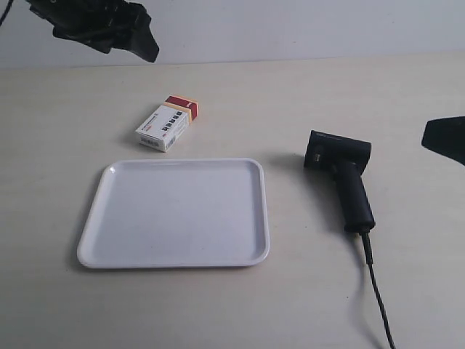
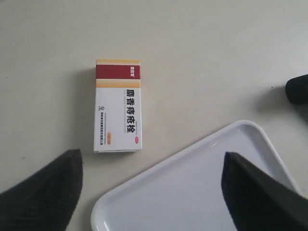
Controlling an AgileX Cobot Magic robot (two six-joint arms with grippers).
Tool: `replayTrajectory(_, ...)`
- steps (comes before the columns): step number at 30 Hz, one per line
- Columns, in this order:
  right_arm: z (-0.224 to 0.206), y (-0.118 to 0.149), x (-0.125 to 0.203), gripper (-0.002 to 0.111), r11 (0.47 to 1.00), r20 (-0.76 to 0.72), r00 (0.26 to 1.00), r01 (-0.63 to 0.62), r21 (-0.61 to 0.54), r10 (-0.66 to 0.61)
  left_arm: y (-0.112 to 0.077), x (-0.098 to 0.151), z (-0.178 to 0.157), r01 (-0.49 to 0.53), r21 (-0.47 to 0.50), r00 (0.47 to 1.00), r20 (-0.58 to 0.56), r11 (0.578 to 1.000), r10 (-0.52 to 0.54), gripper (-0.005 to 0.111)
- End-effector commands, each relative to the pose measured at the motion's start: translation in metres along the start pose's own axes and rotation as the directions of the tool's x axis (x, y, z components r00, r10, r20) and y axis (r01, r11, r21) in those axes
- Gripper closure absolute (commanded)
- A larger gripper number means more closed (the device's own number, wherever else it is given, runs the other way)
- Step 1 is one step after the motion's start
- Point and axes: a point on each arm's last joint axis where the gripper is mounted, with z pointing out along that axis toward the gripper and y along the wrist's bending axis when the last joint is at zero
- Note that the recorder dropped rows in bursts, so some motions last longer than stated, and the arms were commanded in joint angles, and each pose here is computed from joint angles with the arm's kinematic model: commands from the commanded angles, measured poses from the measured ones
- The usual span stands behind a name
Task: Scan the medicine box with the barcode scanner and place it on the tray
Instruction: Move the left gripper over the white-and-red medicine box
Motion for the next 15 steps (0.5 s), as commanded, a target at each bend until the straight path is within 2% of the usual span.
replayTrajectory(1,0.000,0.003,0.002,0.054,1.000,-0.039,0.999,0.004,-0.024,-0.005,0.004,-0.009,0.019,-0.012,0.004,0.997,-0.072,1.000,0.013,0.029)
replayTrajectory(9,-0.001,0.005,0.004,0.048,0.999,-0.057,0.998,-0.028,-0.038,0.025,0.011,-0.011,0.048,-0.009,0.012,0.991,-0.135,1.000,0.011,0.023)
replayTrajectory(15,-0.001,0.005,0.004,0.048,0.999,-0.059,0.998,-0.028,-0.037,0.025,0.005,-0.017,0.051,0.055,0.073,0.997,-0.067,0.996,-0.050,0.023)
